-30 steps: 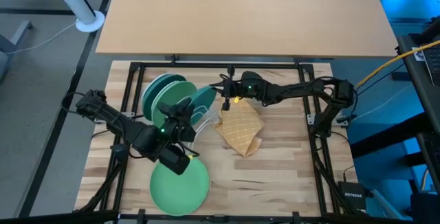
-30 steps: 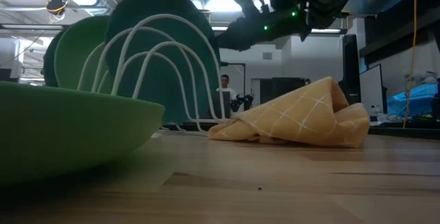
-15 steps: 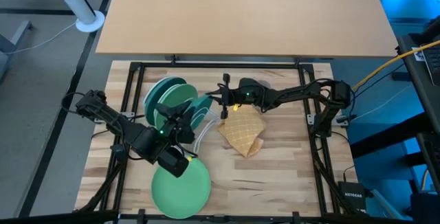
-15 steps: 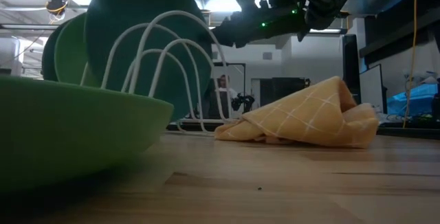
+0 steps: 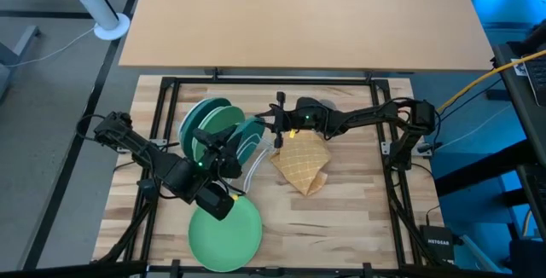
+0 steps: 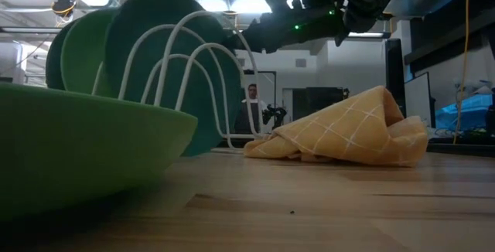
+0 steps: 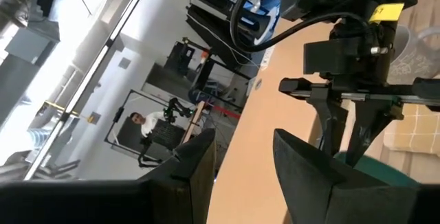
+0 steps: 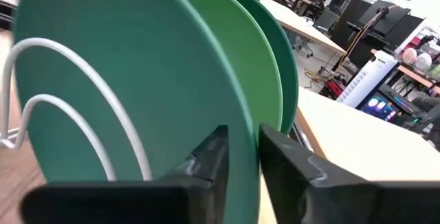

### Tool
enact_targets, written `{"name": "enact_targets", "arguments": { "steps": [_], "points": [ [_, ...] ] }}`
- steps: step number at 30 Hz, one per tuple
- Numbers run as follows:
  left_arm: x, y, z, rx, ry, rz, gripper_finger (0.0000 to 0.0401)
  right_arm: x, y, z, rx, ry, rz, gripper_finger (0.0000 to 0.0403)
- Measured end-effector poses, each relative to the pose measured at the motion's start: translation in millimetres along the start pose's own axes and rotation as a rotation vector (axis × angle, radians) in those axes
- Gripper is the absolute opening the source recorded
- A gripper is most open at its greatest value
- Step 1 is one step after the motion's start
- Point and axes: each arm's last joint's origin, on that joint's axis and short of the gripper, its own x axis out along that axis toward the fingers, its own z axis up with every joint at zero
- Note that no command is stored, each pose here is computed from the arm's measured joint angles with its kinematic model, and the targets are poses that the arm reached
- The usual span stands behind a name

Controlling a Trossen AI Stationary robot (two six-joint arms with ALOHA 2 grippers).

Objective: Sort dishes
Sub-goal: Put the left dark green plate into the dish rack, then put the left light green plate into the dish rack

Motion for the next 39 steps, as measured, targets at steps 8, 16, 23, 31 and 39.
{"name": "enact_targets", "arguments": {
  "steps": [8,16,23,31,39],
  "points": [
    [0.1,-0.1,-0.1,-0.04,0.0,0.0,0.0137,-0.1,-0.8,0.1,0.018,0.005,-0.019,0.0137],
    [-6.1,-0.8,1.3,-0.196,-0.015,-0.015,0.0137,-0.9,-6.9,-1.6,0.019,0.086,-0.222,0.0139],
    [-24.8,-8.8,1.8,-0.445,0.053,-0.298,0.0137,-4.9,-11.6,2.2,0.021,0.125,-0.328,0.0138],
    [-51.6,-21.8,-2.8,-0.711,0.412,-0.809,0.0137,-16.9,-6.0,28.5,0.024,0.086,-0.349,0.0138],
    [-80.7,-27.7,-22.8,-0.773,0.681,-0.887,0.0137,-24.9,25.9,57.7,0.025,0.028,-0.313,0.0138]
  ]
}}
